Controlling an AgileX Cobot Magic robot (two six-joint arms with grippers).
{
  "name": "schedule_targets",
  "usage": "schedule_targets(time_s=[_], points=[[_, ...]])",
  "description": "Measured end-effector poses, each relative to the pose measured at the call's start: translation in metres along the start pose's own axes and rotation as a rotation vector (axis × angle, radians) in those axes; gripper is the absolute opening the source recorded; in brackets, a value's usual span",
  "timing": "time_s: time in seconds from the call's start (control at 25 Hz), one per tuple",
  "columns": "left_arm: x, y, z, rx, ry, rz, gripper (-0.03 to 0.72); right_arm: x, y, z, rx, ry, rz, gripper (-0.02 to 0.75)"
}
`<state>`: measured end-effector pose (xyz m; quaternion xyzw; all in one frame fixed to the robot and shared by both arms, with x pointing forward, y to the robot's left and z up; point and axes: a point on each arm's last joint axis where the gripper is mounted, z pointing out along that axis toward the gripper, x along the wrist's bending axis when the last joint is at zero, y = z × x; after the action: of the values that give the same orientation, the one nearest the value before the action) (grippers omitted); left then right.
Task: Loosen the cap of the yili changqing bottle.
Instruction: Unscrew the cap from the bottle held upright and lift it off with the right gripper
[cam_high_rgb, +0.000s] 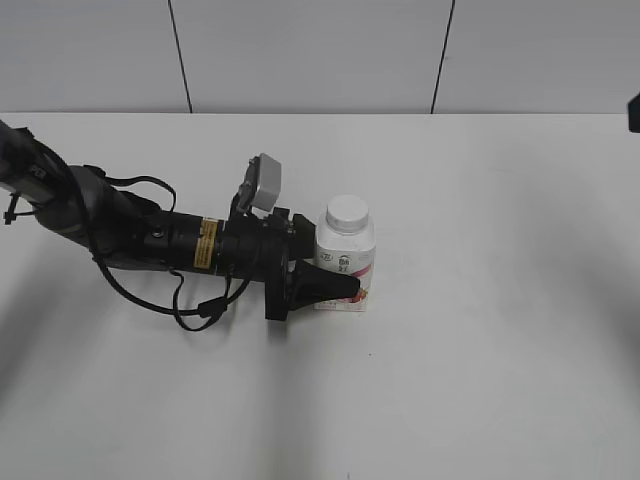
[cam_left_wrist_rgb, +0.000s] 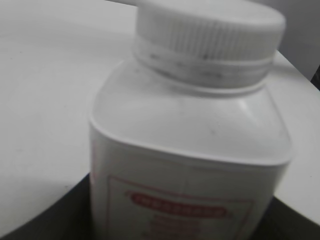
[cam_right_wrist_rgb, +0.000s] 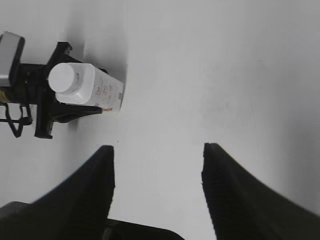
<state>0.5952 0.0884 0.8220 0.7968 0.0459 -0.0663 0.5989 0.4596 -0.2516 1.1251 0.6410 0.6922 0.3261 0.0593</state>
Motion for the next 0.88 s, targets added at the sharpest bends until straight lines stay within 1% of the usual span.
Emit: schedule_targets(time_s=[0.08,0.2,0.28,0.4,0.56,0.68,0.88], points=[[0.000,0.000,0.000,-0.001,-0.001,0.000,0.436,0.004,0.015,0.017,0.083,-0.033,0.010,0.448],[0.000,0.000,0.000,-0.001,-0.001,0.000,0.436,0.019,0.033,0.042,0.184,-0.095,0.000,0.448],[0.000,0.000,0.000,-0.001,-0.001,0.000,0.436,0.031,0.042,0.060,0.230,-0.122,0.000,0.448],[0.000,0.000,0.000,-0.001,-0.001,0.000,0.436,0.046,0.055,0.082,0.264,-0.127,0.027,0.448],[0.000,0.000,0.000,-0.001,-0.001,0.000,0.436,0.065,0.066,0.099,0.288,-0.118,0.031,0.448],[0.000,0.000,0.000,-0.001,-0.001,0.000,0.436,0.080,0.068,0.112,0.309,-0.100,0.035,0.448],[0.000,0.000,0.000,-0.001,0.000,0.000,0.436,0.097,0.066,0.149,0.372,-0.116,0.078,0.448]])
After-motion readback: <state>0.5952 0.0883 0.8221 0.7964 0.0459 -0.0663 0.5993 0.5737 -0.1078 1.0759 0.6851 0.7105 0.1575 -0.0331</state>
